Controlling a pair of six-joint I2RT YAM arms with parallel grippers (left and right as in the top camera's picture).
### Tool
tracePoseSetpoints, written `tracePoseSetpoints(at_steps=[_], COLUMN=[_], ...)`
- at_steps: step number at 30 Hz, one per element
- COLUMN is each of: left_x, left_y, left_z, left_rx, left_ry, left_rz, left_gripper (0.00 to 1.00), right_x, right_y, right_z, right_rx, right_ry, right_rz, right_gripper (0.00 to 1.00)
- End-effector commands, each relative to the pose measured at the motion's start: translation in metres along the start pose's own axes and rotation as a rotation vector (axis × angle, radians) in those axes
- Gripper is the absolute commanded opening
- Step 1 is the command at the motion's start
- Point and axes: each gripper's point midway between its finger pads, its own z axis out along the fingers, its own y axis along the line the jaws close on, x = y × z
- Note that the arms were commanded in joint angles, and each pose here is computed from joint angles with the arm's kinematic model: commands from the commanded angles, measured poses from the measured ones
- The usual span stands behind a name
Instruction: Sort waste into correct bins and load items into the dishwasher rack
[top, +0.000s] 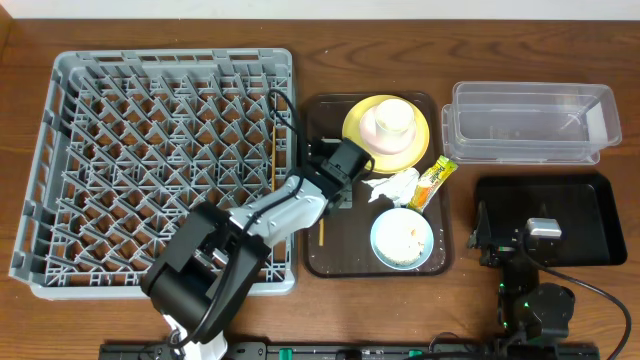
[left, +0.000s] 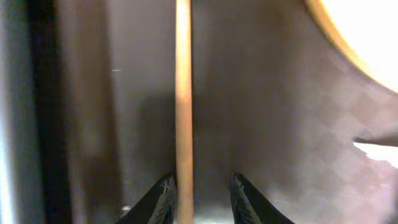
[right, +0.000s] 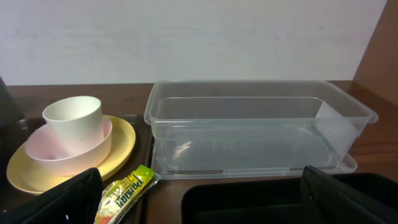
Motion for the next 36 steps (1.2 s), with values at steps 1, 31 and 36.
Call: tracePoseSetpoints(at_steps=[1, 31, 36], left_x=[0.033, -0.058, -0.077], left_y=[-0.003, -0.002, 0.036], left_z=[0.016, -0.129, -0.175], left_rx=[0.008, 0.041, -0.051], left_ry=[0.1, -0.288, -0.408], left_rz=[0.052, 0.096, 0.081], left_gripper=[0.32, 0.06, 0.06], right_x=[0.0, 0.0, 0.0], right_y=[-0.008, -0.01, -0.01], right_z=[0.0, 0.0, 0.0], right_rx=[0.031, 0.04, 0.04], right_ry=[-0.003, -0.003, -0.003], right_rz=[-0.005, -0.004, -0.004], right_gripper=[0.99, 0.99, 0.99])
